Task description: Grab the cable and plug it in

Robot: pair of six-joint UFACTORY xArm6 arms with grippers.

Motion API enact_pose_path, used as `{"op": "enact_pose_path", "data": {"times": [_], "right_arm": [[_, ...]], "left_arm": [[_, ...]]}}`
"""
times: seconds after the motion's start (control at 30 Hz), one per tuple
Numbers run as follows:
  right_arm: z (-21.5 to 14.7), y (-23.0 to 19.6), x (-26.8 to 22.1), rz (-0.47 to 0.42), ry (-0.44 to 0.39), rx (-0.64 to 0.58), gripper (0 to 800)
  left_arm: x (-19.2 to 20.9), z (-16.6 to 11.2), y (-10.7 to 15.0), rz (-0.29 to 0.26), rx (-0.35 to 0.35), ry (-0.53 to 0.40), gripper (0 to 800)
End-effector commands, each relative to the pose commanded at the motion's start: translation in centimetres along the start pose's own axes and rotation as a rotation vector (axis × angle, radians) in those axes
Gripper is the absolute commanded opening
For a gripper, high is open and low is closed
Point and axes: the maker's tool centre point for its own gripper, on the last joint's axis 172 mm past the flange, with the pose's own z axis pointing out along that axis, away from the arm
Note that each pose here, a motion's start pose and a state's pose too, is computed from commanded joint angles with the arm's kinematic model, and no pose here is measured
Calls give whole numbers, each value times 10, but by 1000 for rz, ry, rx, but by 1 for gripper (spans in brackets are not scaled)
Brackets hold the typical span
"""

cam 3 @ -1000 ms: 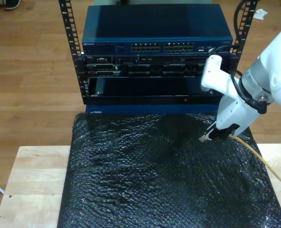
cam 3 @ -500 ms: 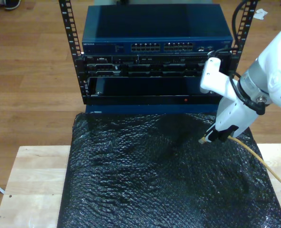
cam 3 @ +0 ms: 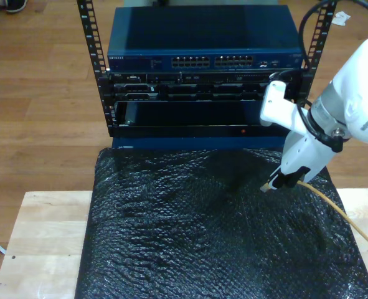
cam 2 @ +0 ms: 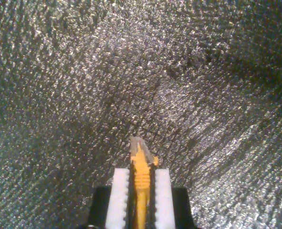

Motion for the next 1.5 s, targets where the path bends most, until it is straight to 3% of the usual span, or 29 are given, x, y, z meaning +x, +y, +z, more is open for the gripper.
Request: {"op": "enact_pose_path", "data": {"times": [0.27, 0.37, 0.67, 1.03, 1.5], "right_arm": [[2, 12, 1, -5, -2, -22, 2], [2, 14, -1, -12, -14, -26, 2], [5, 13, -3, -16, -20, -23, 2], [-17, 43, 10, -80, -31, -150, 2], [1, 83, 4, -160, -82, -299, 2]], "left_arm": [[-17, 10, -2, 31, 48, -85, 798], [-20, 30, -5, 48, 49, -96, 800], [-39, 50, -9, 32, 68, -173, 800], [-39, 53, -12, 31, 79, -162, 800], [-39, 53, -12, 31, 79, -162, 800]]}}
